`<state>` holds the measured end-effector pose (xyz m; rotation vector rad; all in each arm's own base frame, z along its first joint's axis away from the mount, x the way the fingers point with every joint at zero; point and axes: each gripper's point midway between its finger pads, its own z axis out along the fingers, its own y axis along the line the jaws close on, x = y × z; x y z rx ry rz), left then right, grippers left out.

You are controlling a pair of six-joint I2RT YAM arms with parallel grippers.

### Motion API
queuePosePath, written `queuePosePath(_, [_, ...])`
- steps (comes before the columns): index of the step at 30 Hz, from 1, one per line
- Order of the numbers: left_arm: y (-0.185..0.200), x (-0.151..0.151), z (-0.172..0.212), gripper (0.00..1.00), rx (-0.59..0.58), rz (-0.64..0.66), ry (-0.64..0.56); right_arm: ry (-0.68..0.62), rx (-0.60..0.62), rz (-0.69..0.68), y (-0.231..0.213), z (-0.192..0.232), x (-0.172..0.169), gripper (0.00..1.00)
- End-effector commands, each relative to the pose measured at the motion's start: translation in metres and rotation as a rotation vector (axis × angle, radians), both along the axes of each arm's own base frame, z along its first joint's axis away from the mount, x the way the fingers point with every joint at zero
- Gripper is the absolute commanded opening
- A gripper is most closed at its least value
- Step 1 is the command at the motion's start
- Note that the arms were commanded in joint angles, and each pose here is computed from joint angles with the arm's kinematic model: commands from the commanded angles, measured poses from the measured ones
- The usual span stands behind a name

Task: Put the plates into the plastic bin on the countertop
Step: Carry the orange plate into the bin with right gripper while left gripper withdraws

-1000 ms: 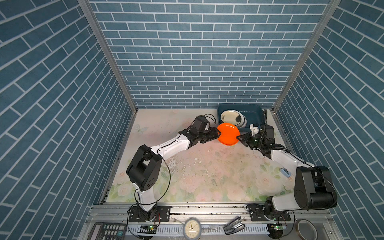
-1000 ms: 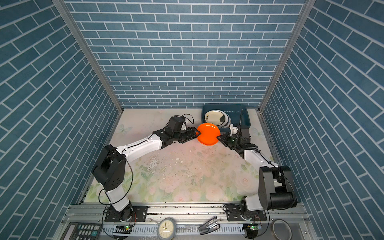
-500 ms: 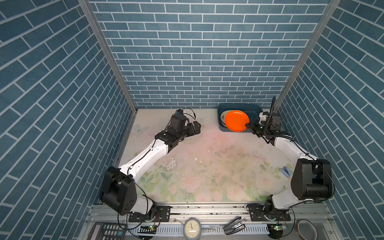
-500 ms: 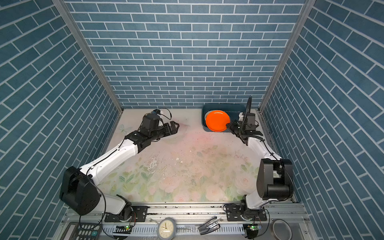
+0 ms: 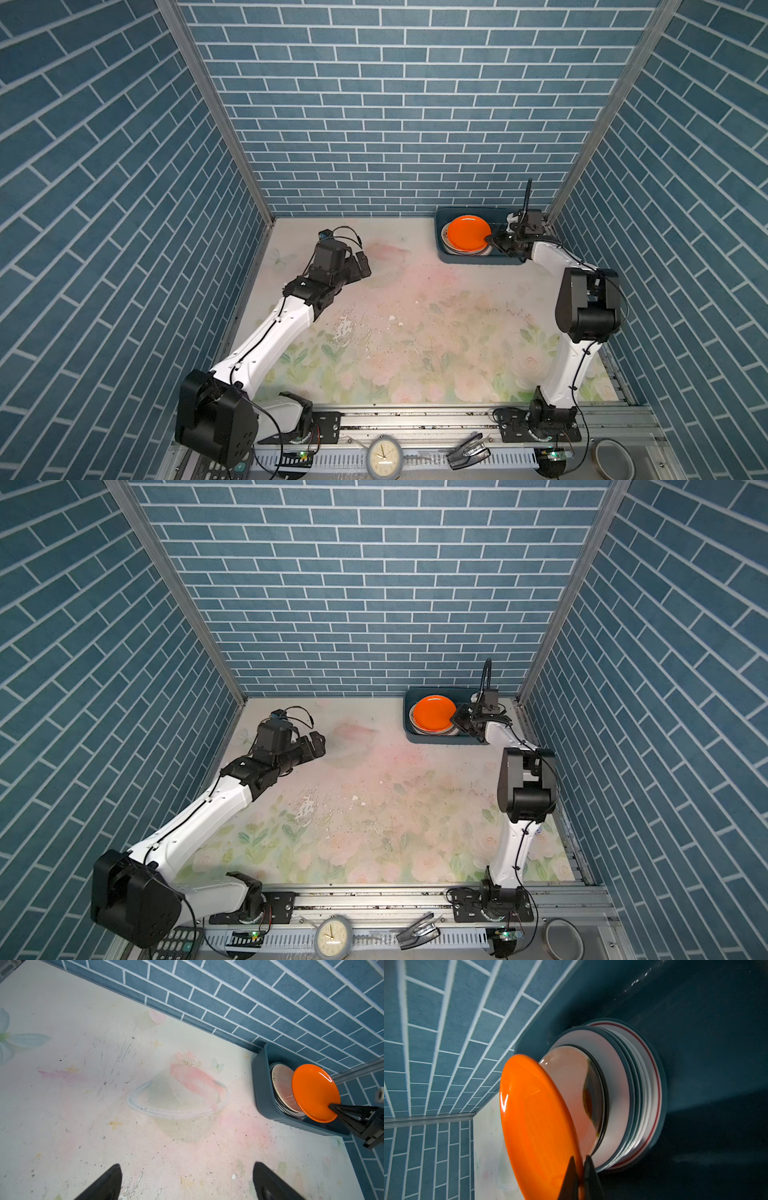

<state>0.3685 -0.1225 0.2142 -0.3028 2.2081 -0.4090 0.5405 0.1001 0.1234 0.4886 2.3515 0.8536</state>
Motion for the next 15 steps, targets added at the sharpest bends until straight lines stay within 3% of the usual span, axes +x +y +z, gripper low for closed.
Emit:
queuePosePath(1, [0.008,-0.003,-0.007,1.00,0.032,0.013,0.027,-0.047,0.057,0.032,0.010,0.016,0.017,0.00])
queuePosePath(13, [0.018,-0.003,-0.013,1.00,0.067,0.045,0.057,0.017,0.015,0.072,0.018,0.000,0.031,0.00])
queuePosePath(14, [0.019,-0.002,-0.012,0.99,0.071,0.046,0.057,0.018,0.008,0.078,0.020,-0.001,0.031,0.02])
queuePosePath(15, [0.020,-0.002,-0.011,0.99,0.078,0.045,0.058,0.016,0.006,0.088,0.022,0.000,0.030,0.12])
